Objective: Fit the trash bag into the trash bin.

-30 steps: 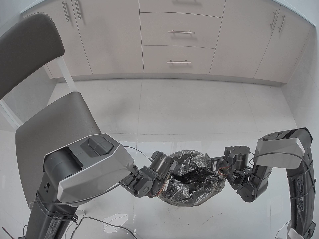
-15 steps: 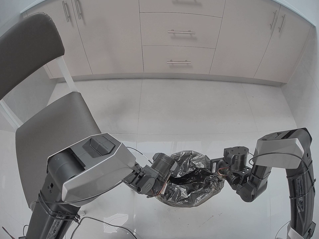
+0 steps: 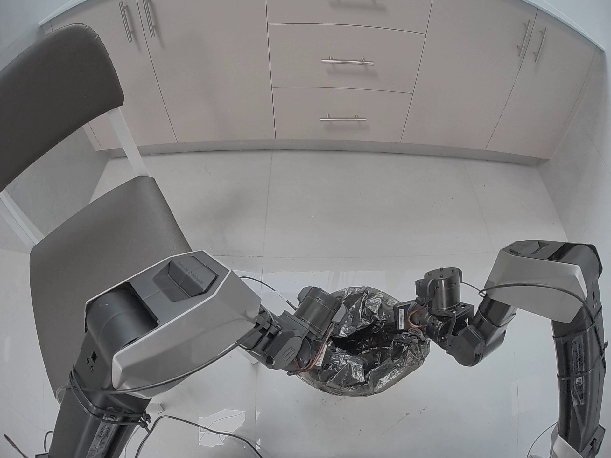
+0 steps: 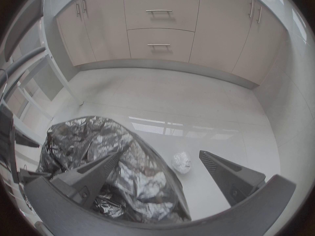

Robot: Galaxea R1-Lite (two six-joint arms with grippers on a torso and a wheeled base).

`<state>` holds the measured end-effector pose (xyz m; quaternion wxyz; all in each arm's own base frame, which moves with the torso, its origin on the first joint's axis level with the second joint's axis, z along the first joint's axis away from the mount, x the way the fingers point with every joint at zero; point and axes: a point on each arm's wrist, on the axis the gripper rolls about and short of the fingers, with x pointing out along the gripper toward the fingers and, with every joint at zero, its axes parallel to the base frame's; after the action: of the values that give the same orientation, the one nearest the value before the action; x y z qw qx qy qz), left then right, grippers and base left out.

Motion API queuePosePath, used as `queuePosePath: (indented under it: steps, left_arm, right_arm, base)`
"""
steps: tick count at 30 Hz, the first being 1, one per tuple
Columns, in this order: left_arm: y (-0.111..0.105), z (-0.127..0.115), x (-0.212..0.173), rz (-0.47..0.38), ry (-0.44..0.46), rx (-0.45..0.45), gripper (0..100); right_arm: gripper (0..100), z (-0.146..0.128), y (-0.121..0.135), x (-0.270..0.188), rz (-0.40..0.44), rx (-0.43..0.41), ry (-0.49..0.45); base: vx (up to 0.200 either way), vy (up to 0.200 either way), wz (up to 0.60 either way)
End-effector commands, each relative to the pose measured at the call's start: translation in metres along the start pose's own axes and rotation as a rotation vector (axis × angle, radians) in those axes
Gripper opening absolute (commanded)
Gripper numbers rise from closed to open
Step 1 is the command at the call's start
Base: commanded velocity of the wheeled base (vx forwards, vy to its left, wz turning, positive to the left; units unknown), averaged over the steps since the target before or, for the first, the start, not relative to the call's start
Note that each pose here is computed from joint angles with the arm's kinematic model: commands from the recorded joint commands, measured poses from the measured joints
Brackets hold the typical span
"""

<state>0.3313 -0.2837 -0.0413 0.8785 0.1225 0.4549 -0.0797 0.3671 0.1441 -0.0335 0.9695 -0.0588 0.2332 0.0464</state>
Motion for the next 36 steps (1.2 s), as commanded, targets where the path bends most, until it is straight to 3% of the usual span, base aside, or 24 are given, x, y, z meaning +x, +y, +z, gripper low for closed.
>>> queuePosePath:
  steps: [1, 10, 16, 22, 32, 36]
  left_arm:
    - [-0.002, 0.004, -0.008, -0.01, -0.018, -0.019, 100]
    - [-0.014, 0.001, -0.022, -0.04, -0.028, 0.009, 100]
    - [-0.03, -0.007, -0.03, -0.061, -0.03, 0.025, 100]
    - [-0.031, -0.009, -0.033, -0.068, -0.028, 0.031, 100]
    - [-0.048, -0.009, -0.044, -0.109, -0.048, -0.019, 100]
    - [-0.059, -0.011, -0.031, -0.105, -0.042, -0.021, 100]
  right_arm:
    - [100, 0.008, -0.002, 0.018, -0.013, 0.012, -0.022]
    - [100, -0.002, -0.02, 0.032, -0.056, 0.013, 0.002]
    - [100, -0.001, -0.018, 0.031, -0.053, 0.012, -0.001]
    - [100, -0.001, -0.013, 0.025, -0.037, 0.007, 0.0]
    - [100, 0.016, -0.007, 0.002, -0.011, 0.03, -0.032]
    - [100, 0.018, -0.007, 0.0, -0.011, 0.041, -0.038]
  base:
    - [0.0, 0.0, 0.0]
    - [0.0, 0.0, 0.0]
    - [0.0, 0.0, 0.0]
    - [0.0, 0.0, 0.0]
    - [0.0, 0.0, 0.0]
    - [0.0, 0.0, 0.0]
